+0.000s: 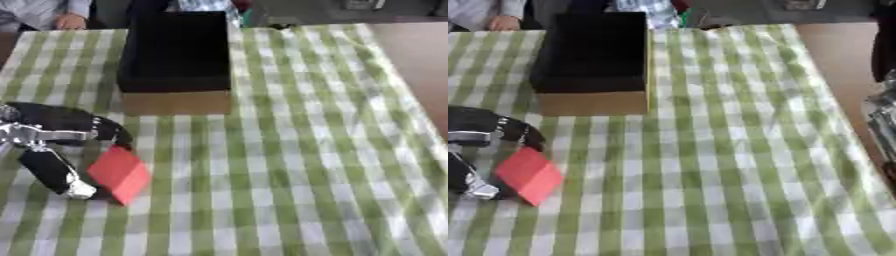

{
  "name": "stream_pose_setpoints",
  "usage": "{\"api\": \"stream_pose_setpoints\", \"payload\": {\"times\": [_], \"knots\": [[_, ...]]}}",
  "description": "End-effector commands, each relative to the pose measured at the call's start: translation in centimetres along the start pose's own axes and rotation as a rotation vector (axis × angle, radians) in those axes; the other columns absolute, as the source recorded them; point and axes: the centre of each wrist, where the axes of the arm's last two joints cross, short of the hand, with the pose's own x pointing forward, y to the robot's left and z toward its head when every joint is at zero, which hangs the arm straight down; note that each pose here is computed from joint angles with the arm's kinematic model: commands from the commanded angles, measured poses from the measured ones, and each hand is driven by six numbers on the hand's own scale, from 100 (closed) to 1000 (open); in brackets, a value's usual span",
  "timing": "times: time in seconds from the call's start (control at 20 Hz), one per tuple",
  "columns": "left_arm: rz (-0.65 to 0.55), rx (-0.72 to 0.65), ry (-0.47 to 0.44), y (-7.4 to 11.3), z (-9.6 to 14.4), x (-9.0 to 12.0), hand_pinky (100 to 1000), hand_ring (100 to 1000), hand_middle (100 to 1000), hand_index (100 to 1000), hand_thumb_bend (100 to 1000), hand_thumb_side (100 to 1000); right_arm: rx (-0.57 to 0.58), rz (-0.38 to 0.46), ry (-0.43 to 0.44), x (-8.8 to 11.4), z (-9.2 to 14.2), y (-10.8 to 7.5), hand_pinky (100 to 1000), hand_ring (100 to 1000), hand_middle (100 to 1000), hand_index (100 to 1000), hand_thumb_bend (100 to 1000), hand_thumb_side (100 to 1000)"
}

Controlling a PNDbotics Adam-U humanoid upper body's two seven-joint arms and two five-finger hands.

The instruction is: Pick up objects on the table and place them in the box.

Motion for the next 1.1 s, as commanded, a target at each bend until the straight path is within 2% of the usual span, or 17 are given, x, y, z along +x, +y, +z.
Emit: {"api": "stream_pose_setpoints", "payload": {"times": [0.05, 0.1, 0.3, 0.5, 0.55, 0.85, 1.1], "knots": [[-0.063, -0.038, -0.010, 0.7, 0.6, -0.3, 939, 901, 824, 853, 227, 611, -0.008, -0.001, -0.024, 0.7, -0.4, -0.3, 770, 680, 536, 820, 100, 628], [-0.069, -0.028, -0.015, 0.9, 0.7, -0.2, 928, 890, 798, 828, 182, 624, -0.008, 0.000, -0.022, 0.7, -0.4, -0.3, 770, 680, 536, 820, 100, 628], [-0.100, 0.017, -0.022, 2.1, 1.6, 0.8, 910, 867, 756, 778, 102, 659, -0.006, 0.003, -0.016, 0.6, -0.3, -0.3, 770, 681, 535, 820, 100, 628], [-0.116, 0.056, -0.019, 2.9, 2.5, 1.5, 835, 768, 603, 668, 100, 630, -0.005, 0.003, -0.014, 0.6, -0.3, -0.3, 770, 681, 535, 820, 100, 629], [-0.115, 0.064, -0.019, 3.0, 2.7, 1.7, 826, 759, 589, 647, 100, 617, -0.006, 0.002, -0.013, 0.6, -0.3, -0.3, 770, 681, 535, 820, 100, 629], [-0.126, 0.128, 0.007, 4.1, 4.3, 2.4, 811, 738, 561, 601, 100, 610, -0.006, 0.003, -0.009, 0.6, -0.2, -0.3, 770, 682, 535, 820, 100, 629], [-0.125, 0.241, 0.040, 6.3, 6.2, 2.9, 790, 709, 531, 570, 100, 604, -0.007, 0.004, -0.016, 0.6, -0.3, -0.4, 770, 683, 536, 820, 100, 627]]}}
